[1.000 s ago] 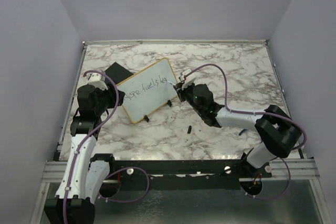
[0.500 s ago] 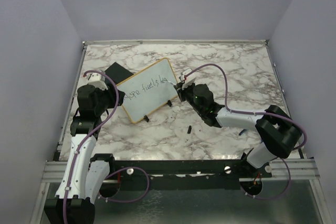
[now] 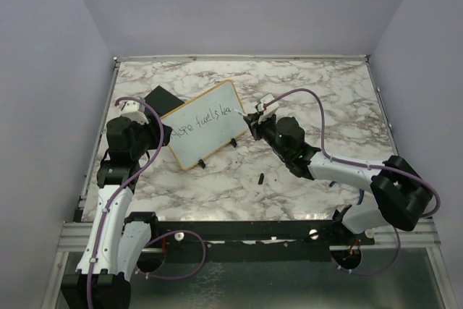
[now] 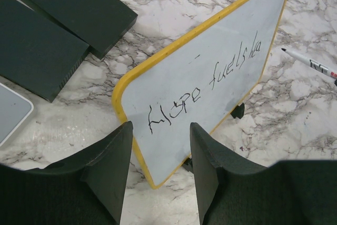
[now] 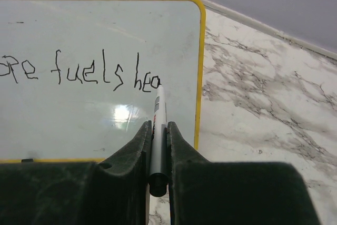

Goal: Write a sentence on the whiteboard

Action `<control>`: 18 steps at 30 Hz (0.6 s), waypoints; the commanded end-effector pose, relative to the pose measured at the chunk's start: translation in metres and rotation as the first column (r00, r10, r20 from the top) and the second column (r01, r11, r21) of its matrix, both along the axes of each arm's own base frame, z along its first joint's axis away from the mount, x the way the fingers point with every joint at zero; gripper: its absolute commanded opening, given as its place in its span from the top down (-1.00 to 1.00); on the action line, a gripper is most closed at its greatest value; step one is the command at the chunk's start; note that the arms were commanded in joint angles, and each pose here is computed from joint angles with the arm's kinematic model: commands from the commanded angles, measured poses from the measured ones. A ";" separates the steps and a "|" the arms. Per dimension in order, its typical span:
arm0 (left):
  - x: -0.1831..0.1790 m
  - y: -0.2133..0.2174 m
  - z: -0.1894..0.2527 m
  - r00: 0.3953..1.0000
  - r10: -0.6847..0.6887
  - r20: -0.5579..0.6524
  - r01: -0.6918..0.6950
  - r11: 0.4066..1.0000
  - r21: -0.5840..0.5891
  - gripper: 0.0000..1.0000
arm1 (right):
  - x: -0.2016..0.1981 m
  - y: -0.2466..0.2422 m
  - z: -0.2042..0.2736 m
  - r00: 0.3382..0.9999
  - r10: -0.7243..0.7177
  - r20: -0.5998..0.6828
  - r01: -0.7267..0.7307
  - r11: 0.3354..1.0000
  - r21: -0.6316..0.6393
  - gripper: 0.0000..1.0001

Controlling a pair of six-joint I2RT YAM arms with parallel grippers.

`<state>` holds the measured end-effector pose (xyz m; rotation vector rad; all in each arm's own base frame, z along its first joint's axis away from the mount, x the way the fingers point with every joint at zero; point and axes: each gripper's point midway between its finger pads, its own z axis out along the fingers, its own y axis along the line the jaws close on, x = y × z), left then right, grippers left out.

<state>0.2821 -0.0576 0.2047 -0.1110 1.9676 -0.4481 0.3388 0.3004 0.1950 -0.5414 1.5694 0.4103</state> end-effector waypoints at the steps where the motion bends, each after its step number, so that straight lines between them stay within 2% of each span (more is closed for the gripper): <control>1: -0.001 -0.004 0.004 0.999 -0.021 0.025 0.021 1.000 -0.006 0.01 | -0.011 -0.005 0.009 1.000 0.022 -0.014 -0.021 0.999 0.024 0.99; 18: -0.001 -0.002 0.003 1.000 -0.007 0.022 0.007 1.000 -0.002 0.01 | 0.007 -0.002 0.012 1.000 0.003 0.004 -0.003 1.000 0.017 0.99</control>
